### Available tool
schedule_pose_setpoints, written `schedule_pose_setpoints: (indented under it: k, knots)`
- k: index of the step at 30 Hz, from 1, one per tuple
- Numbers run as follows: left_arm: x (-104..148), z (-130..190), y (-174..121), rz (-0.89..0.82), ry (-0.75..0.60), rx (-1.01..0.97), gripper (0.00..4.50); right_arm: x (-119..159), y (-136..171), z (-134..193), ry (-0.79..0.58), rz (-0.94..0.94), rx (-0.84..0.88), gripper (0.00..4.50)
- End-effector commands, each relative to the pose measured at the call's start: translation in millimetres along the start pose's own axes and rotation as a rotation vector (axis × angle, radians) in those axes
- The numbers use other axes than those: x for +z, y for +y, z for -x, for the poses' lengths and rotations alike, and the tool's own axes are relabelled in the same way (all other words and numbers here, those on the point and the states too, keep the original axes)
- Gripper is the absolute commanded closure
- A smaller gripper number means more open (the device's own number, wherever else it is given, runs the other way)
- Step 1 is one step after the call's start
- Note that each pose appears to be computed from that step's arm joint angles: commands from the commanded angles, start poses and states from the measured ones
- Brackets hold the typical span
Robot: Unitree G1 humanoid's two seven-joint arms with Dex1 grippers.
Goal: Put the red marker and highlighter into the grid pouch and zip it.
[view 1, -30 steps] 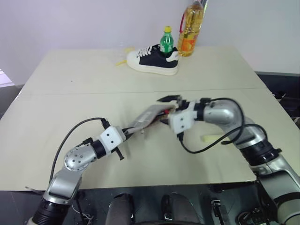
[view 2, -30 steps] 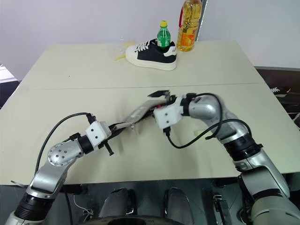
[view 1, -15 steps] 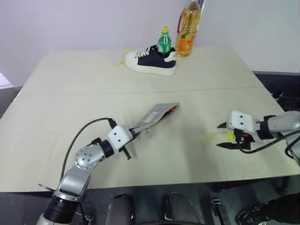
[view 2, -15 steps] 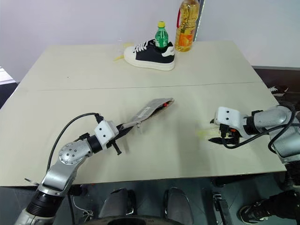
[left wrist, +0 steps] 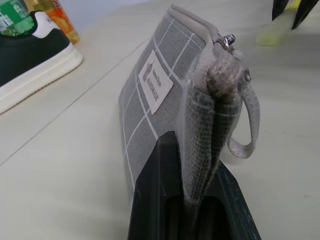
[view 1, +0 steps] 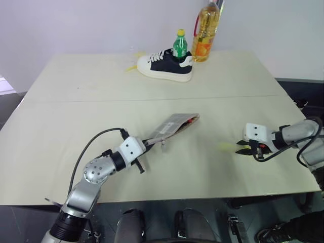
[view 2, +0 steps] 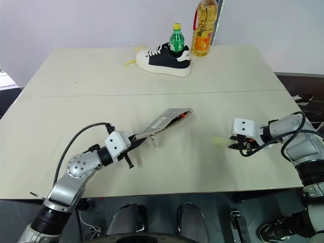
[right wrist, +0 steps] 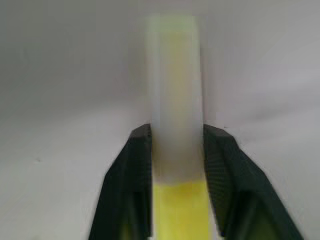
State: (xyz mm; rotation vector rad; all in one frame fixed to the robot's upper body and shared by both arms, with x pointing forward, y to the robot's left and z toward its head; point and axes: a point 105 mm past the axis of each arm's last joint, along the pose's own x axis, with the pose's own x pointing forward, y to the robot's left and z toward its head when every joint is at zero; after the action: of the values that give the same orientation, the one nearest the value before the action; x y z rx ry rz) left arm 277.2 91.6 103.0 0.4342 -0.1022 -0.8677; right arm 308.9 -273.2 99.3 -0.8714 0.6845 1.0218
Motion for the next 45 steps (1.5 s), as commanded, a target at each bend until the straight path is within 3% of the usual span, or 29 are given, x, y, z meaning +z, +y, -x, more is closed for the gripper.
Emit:
schedule_pose_setpoints:
  k: [1, 6, 11, 27, 45]
  knots:
    - [9, 3, 8, -0.036, -0.022, 0.042, 4.5, 28, -11, 0, -0.053, 0.141, -0.084, 3.66]
    - [4, 7, 23, -0.037, -0.007, 0.109, 4.5, 95, -32, 11, -0.214, 0.3, -0.286, 3.66]
    - [5, 6, 29, -0.035, -0.019, 0.132, 4.5, 143, -34, 15, -0.307, 0.433, -0.393, 3.66]
    - [12, 3, 17, -0.034, -0.042, 0.094, 4.5, 167, -39, -4, -0.306, 0.505, -0.425, 3.66]
    - [18, 1, 16, -0.043, -0.058, 0.071, 4.5, 173, -31, -10, -0.234, 0.685, -0.409, 3.66]
